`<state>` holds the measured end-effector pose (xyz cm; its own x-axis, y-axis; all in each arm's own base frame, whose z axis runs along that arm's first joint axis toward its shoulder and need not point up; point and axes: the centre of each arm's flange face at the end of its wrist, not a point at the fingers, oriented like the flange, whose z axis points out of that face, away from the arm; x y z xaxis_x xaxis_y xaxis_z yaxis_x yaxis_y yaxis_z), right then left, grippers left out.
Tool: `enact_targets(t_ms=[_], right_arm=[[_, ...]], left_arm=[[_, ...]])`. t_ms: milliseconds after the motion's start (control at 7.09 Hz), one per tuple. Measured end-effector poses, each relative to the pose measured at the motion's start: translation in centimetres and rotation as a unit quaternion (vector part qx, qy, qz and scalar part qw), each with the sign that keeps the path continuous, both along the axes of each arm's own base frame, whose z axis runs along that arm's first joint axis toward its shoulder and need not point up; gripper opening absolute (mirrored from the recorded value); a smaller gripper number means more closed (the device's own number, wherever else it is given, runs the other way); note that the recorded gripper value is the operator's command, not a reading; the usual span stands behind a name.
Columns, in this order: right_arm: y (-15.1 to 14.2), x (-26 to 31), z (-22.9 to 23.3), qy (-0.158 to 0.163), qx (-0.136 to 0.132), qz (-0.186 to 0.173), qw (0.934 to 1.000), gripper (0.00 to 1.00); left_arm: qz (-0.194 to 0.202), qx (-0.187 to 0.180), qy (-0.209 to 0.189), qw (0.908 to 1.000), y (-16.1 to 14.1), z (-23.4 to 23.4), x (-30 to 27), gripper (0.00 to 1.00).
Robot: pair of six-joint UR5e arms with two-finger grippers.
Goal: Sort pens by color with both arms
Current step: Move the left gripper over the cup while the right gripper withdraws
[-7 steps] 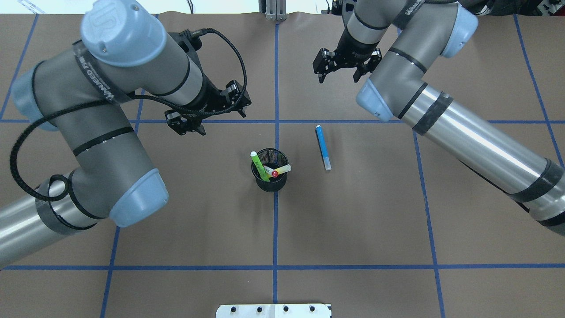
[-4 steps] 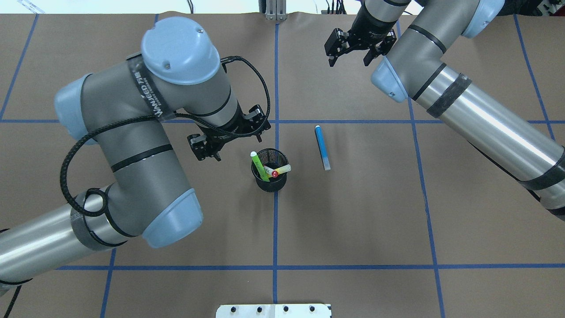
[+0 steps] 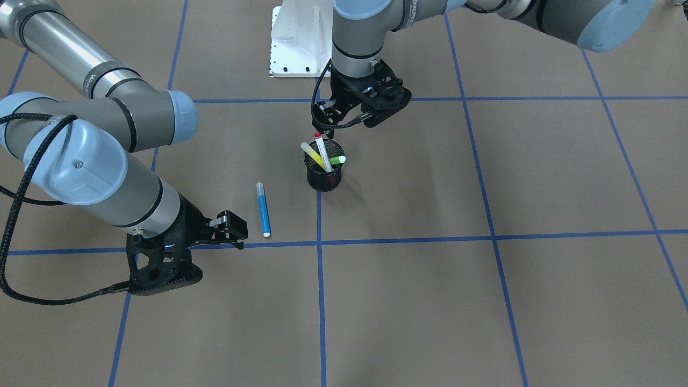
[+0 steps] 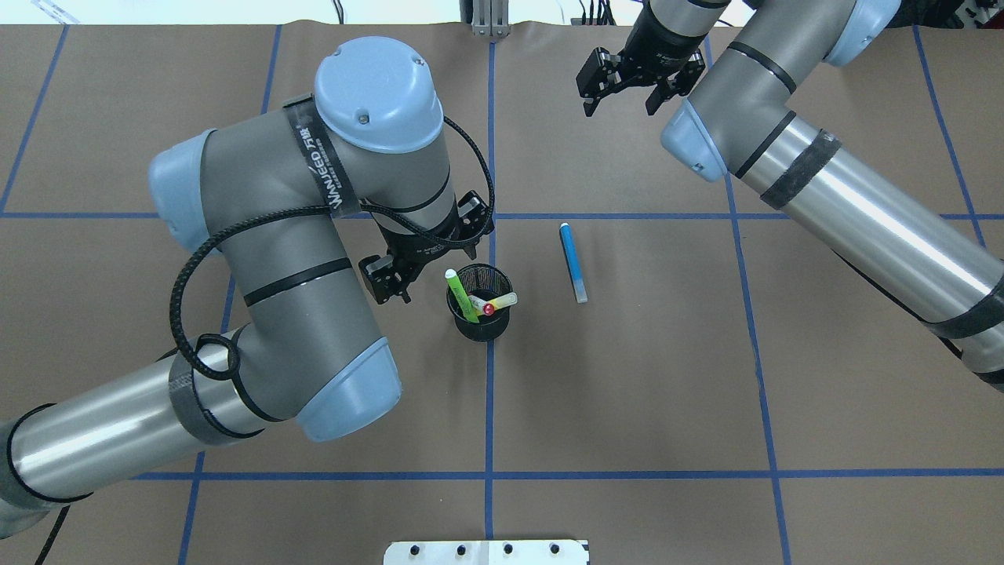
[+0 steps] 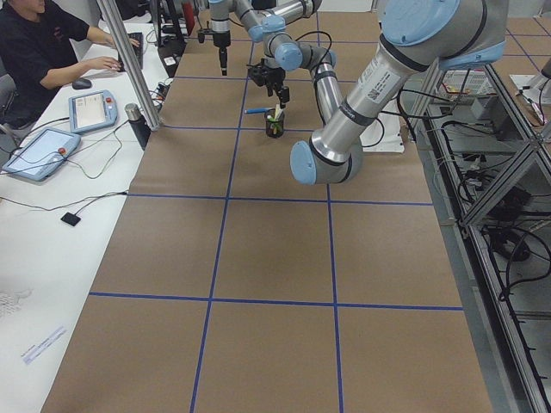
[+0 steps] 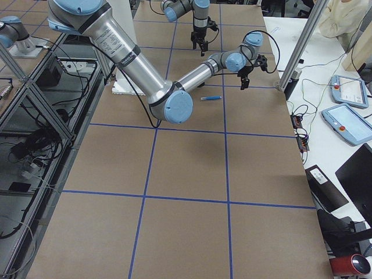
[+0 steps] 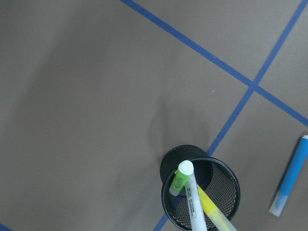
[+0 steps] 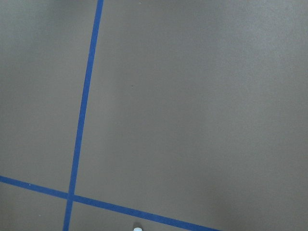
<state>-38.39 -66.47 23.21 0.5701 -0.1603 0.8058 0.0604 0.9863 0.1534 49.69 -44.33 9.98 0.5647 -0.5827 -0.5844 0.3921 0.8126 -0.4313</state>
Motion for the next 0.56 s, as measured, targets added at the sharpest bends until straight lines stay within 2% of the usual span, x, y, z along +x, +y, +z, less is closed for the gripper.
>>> enact_targets(t_ms=[141,282,564], right_arm=[[0.1,-0.1,-0.1,-0.001,0.002,-0.001,1.0,0.99],[0.3,-0.1,-0.3,-0.003,0.004,-0.002,1.0,0.99],[0.4,-0.1,-0.6,-0.005,0.006,-0.003,1.0,0.99]], left_arm=[[0.016,0.008,-0.01,0.9998,-1.0,-0.2,1.6,0.96],[0.053,0.039,-0.017,0.9977,-1.6,-0.3,2.7,0.96],[0.142,0.101,-0.012,0.9846,-1.7,0.0,3.6,0.94]])
